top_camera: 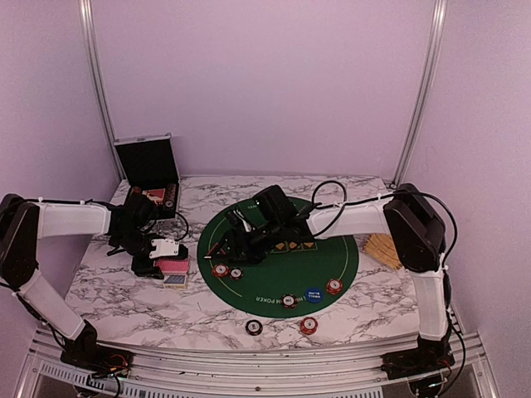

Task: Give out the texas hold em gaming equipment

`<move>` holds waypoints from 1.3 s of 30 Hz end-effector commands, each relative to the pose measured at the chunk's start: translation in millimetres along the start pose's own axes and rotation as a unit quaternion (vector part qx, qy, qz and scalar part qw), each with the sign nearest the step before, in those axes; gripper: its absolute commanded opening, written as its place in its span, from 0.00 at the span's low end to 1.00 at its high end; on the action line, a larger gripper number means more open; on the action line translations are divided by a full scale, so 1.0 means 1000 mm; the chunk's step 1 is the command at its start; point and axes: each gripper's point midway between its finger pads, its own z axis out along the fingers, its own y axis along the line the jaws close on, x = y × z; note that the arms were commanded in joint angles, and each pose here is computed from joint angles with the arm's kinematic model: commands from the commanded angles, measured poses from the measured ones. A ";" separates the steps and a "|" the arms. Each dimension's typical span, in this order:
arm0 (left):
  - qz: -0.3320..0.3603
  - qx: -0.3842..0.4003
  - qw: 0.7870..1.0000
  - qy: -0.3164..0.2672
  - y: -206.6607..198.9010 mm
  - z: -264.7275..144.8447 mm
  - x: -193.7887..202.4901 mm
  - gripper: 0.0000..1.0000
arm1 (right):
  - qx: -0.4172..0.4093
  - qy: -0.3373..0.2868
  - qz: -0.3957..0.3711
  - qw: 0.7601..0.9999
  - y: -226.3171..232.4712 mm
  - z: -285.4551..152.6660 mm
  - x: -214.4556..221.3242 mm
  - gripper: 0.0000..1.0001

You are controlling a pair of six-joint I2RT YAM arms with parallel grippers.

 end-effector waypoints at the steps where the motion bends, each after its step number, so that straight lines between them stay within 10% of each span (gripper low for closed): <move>1: -0.010 0.000 1.000 -0.027 0.002 -0.014 -0.013 0.06 | -0.035 -0.013 -0.005 0.999 0.014 0.001 -0.018 0.83; 39: -0.027 -0.008 0.999 -0.047 0.023 -0.050 -0.034 0.00 | -0.133 -0.033 0.048 0.989 0.021 0.025 -0.054 0.79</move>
